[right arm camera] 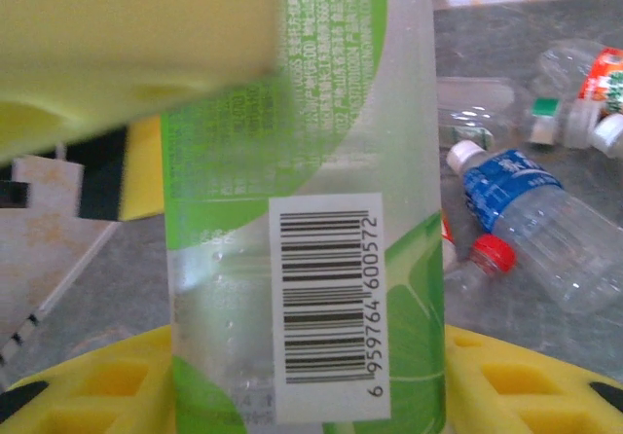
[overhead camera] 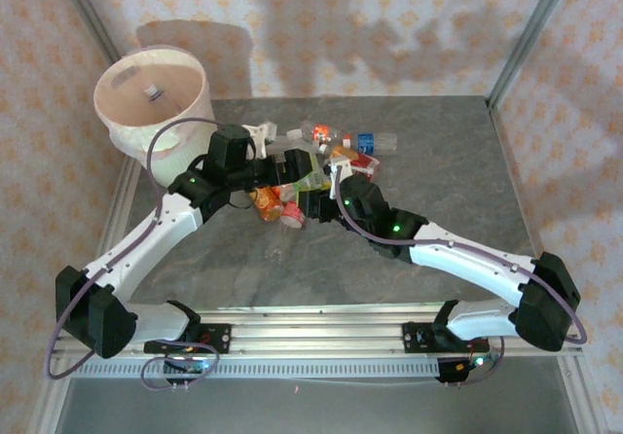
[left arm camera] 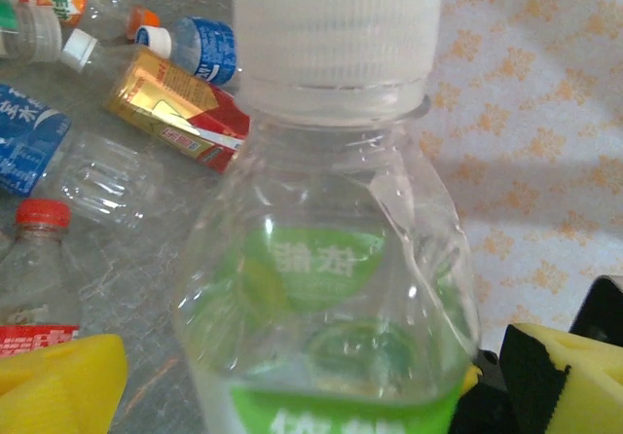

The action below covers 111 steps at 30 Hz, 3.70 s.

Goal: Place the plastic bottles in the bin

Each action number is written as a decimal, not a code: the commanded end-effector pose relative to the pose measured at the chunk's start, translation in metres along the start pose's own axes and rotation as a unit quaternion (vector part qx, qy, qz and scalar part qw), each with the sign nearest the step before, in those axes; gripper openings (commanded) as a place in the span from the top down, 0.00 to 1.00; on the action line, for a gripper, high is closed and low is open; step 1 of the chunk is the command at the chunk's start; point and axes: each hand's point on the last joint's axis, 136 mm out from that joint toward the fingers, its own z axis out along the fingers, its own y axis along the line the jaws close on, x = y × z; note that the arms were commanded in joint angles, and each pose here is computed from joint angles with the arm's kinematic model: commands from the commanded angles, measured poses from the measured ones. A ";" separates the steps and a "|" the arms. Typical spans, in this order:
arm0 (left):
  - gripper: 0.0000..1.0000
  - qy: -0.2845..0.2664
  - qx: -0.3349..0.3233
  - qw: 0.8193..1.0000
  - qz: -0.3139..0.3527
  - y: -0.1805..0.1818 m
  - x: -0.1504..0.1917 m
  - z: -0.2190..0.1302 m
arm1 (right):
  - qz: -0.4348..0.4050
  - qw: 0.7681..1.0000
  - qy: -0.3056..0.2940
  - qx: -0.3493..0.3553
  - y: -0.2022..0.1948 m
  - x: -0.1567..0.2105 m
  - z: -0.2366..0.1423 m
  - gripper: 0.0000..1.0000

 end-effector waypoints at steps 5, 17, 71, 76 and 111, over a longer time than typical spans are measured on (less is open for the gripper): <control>0.03 -0.001 0.028 0.998 0.055 -0.029 -0.008 -0.001 | -0.005 0.996 -0.050 -0.068 0.032 -0.036 -0.007 0.52; 0.39 -0.019 0.029 0.998 0.057 -0.033 -0.014 -0.005 | 0.000 0.995 -0.071 -0.073 0.035 -0.046 -0.008 0.49; 0.52 -0.351 -0.458 0.809 0.114 0.035 -0.199 -0.229 | 0.013 0.978 -0.149 0.144 -0.057 -0.056 -0.053 0.01; 0.52 -0.383 -0.518 0.755 0.119 0.040 -0.219 -0.267 | 0.017 0.980 -0.142 0.140 -0.056 -0.055 -0.050 0.01; 0.44 -0.358 -0.443 0.800 -0.190 0.276 -0.292 -0.196 | 0.038 0.975 -0.139 0.168 -0.070 -0.049 -0.062 0.01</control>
